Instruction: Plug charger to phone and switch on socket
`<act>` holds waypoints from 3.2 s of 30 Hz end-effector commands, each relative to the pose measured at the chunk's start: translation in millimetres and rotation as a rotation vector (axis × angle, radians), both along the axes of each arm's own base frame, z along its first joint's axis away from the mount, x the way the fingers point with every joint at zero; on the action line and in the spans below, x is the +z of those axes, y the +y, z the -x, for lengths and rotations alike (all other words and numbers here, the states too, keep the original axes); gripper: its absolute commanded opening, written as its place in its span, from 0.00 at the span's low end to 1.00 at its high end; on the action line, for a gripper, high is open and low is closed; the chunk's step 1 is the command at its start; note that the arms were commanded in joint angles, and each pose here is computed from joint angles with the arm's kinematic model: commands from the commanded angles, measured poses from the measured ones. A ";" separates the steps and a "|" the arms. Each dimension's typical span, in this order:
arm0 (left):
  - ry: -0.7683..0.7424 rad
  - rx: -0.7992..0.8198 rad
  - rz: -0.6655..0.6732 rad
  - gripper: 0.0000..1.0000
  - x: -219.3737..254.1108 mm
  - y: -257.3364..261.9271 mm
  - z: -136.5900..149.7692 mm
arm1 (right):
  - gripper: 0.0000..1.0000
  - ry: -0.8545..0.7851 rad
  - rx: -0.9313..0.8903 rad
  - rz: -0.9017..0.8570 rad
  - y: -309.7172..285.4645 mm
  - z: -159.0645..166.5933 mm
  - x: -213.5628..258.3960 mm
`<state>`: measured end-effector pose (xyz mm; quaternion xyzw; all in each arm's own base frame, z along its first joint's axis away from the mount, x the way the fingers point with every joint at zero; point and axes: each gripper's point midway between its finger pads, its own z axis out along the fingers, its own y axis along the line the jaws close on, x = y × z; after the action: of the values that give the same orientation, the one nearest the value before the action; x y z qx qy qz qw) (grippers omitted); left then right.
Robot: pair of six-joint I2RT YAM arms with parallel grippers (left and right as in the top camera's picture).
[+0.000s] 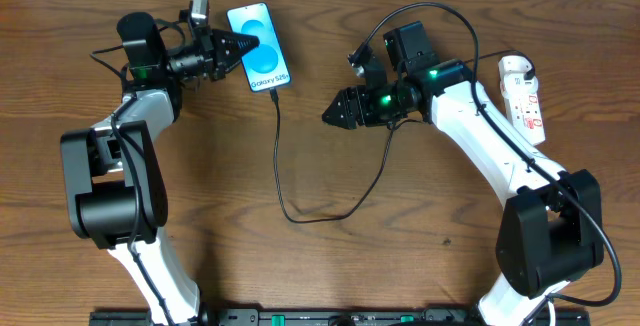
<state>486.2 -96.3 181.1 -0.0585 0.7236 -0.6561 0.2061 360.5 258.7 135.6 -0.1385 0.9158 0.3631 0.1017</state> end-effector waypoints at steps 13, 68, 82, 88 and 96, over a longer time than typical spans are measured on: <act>0.156 0.145 -0.265 0.07 -82.3 18.8 3.1 | 0.69 -0.023 -0.006 0.050 -4.9 -3.2 -4.8; 0.451 0.182 -1.014 0.57 -194.1 96.4 75.1 | 0.69 -0.027 -0.033 0.119 -1.2 -1.1 -11.5; 0.271 0.284 -1.009 0.57 -84.3 96.1 73.8 | 0.68 -0.129 0.324 -0.611 0.2 17.8 96.6; 0.145 0.351 -1.000 0.57 -23.7 93.8 82.0 | 0.68 -0.191 0.367 -0.797 -22.3 14.0 131.0; 0.041 0.315 -0.868 0.57 21.3 68.0 96.0 | 0.66 -0.178 0.342 -0.795 -28.9 10.8 134.8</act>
<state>395.5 -16.1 189.1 -0.1044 0.9269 -0.2141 0.2900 354.0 233.4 254.2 -0.2600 0.6781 0.6684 0.1604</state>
